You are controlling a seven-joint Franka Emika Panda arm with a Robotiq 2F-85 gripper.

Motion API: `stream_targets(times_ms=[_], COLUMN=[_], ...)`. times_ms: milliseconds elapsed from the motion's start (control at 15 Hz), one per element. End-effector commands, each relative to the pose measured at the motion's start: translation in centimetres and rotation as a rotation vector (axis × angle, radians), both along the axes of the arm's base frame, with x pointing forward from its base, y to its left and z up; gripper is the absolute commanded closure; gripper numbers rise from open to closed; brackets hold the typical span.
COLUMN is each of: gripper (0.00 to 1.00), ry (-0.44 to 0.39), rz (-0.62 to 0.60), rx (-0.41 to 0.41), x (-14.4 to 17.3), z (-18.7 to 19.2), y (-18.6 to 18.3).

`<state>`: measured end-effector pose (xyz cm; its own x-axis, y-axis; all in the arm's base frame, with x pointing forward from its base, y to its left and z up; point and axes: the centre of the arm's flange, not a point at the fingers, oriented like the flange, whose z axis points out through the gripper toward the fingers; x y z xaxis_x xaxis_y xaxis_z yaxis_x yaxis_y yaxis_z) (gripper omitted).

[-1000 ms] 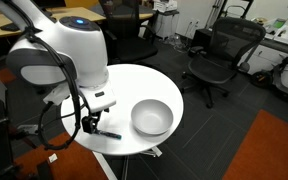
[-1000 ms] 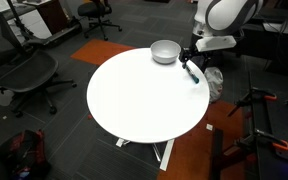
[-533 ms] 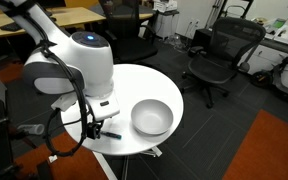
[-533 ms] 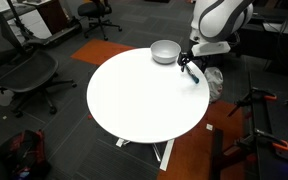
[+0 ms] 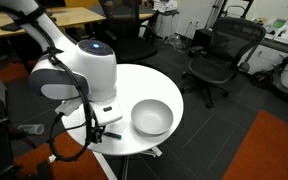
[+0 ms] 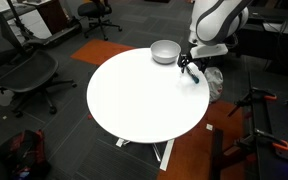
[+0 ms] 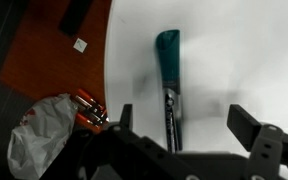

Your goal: Put the pen in the bowl

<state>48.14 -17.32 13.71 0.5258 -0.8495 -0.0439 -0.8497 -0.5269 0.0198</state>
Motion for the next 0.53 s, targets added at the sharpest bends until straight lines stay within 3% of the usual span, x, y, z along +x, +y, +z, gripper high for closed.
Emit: stream_targets(times_ms=[0,467], gripper=[0.34,0.88], ry=[-0.008,-0.006], rz=[-0.002,0.004], rx=[-0.018,-0.023], x=[0.64,0.81], z=[-0.38,-0.56], y=[-0.25,-0.21])
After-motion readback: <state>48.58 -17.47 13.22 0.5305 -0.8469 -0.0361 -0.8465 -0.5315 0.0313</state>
